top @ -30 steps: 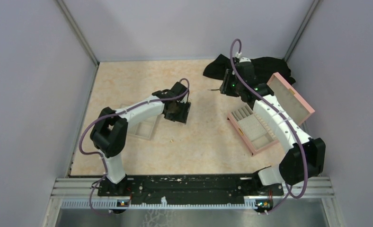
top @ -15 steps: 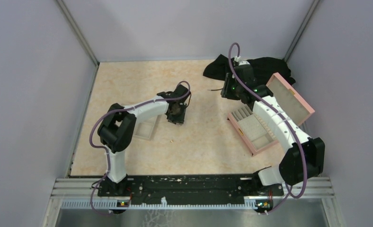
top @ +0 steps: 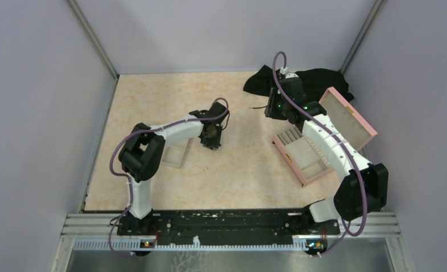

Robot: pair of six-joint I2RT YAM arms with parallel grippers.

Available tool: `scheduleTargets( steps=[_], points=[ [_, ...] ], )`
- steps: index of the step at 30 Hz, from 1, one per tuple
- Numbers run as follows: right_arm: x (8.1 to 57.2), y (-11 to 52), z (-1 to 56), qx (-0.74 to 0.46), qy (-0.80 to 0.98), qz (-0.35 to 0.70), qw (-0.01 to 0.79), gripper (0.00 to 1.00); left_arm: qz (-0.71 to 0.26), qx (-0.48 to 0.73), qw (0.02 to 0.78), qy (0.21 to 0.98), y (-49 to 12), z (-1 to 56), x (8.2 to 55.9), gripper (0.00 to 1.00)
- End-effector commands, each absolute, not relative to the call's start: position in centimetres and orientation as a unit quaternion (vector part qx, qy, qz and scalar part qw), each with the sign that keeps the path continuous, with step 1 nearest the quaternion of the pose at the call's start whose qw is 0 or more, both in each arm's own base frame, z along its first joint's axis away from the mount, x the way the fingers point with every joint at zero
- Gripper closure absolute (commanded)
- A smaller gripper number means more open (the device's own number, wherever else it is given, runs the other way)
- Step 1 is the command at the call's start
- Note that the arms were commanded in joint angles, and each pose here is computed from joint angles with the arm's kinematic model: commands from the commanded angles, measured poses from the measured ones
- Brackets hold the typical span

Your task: Organize the mixed jewelry

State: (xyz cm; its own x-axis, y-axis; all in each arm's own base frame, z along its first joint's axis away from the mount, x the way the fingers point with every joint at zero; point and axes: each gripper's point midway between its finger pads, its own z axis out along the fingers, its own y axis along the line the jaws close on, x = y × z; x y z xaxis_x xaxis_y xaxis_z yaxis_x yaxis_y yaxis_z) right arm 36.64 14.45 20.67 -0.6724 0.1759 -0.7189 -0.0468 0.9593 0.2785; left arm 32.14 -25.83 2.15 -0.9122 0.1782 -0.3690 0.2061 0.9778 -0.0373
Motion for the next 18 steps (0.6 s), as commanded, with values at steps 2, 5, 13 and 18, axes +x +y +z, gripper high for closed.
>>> scheduleTargets(
  steps=[2,5,13,18],
  points=[
    [37.8,14.8,21.8,0.032,0.893,0.146,0.425,0.67,-0.041,0.102,0.188,0.976,-26.5,1.9,32.7,0.76],
    [37.9,14.8,21.9,0.031,0.893,0.144,0.425,0.67,-0.04,0.104,0.189,0.976,-26.6,1.9,32.8,0.82],
    [38.3,15.0,22.2,0.031,0.891,0.149,0.428,0.68,-0.042,0.106,0.205,0.972,-26.7,4.1,33.5,1.0],
    [38.3,15.2,22.2,0.029,0.891,0.151,0.427,0.68,-0.047,0.106,0.221,0.968,-26.8,6.1,33.9,1.0]
  ],
)
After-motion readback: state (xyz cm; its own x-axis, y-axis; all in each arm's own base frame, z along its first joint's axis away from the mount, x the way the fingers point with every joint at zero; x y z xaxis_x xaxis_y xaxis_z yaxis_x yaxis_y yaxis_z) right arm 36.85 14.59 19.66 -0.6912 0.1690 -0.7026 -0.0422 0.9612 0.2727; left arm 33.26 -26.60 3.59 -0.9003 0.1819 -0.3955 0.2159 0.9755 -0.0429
